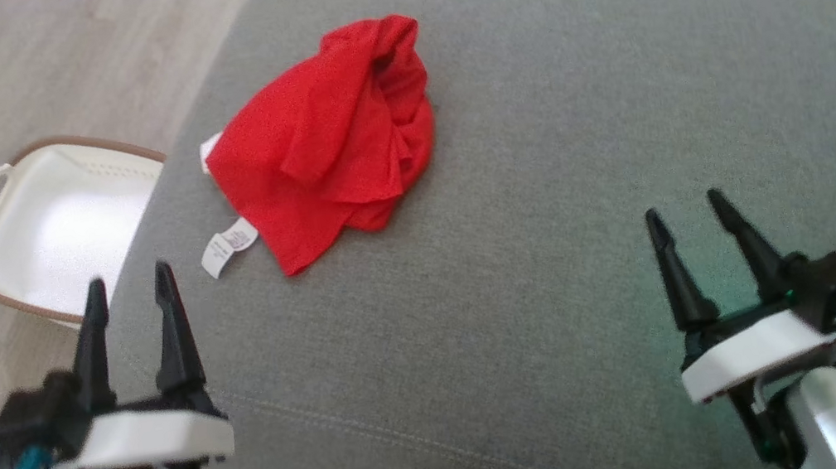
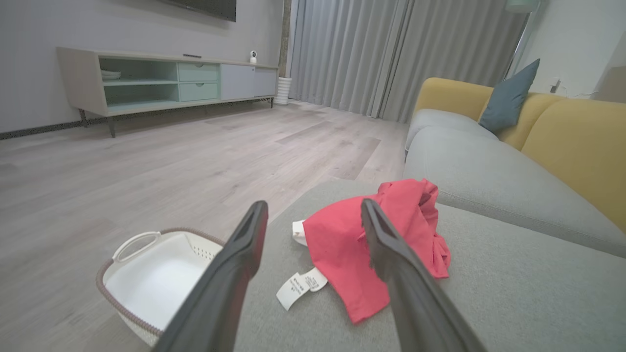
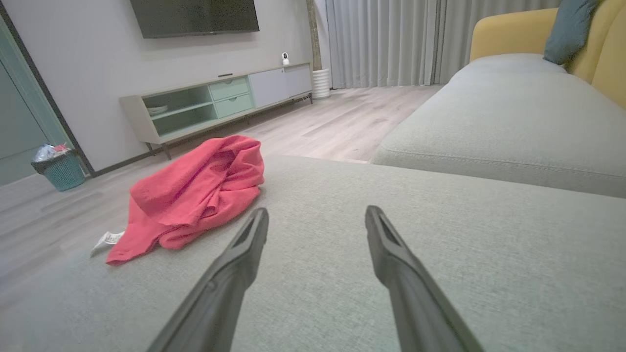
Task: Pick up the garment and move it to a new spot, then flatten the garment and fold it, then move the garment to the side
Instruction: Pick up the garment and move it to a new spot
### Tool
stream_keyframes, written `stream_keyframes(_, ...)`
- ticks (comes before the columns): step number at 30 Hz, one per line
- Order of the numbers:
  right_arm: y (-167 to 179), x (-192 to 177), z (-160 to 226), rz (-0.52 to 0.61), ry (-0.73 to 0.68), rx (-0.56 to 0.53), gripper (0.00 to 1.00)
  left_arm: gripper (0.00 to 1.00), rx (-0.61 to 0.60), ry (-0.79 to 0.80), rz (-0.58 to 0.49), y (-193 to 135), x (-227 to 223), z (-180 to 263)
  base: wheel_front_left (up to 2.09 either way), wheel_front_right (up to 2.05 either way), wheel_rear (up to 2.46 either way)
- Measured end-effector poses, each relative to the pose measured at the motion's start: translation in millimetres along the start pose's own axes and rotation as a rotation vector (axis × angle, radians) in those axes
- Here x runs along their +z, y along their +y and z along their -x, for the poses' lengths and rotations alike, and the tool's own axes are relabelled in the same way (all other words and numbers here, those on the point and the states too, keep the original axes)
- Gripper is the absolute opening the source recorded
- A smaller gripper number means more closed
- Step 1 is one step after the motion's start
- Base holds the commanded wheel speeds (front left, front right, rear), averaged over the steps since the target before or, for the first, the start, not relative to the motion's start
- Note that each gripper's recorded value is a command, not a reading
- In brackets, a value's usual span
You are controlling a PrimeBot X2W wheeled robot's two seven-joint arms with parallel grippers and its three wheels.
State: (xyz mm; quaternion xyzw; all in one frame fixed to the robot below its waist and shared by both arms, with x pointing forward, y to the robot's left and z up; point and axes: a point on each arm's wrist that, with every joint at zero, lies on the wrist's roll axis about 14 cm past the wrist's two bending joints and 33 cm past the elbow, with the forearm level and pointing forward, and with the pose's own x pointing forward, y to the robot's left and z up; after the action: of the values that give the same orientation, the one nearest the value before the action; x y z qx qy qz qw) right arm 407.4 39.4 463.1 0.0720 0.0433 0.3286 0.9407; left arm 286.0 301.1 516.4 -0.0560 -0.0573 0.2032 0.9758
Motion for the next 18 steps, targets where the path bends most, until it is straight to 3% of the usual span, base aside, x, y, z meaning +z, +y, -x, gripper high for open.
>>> stream_keyframes(5,-34,5,-5,0.02,-0.012,-0.081,1.0,1.0,-0.072,0.039,-0.053,-13,-12,-31,0.0,0.0,0.0)
stream_keyframes(13,-93,23,-14,0.072,-0.057,-0.221,1.0,1.0,-0.185,0.24,-0.175,-21,-58,-91,0.0,0.0,0.0)
stream_keyframes(18,-121,27,-19,0.093,-0.066,-0.278,1.0,1.0,-0.313,0.388,-0.188,-56,-90,-131,0.0,0.0,0.0)
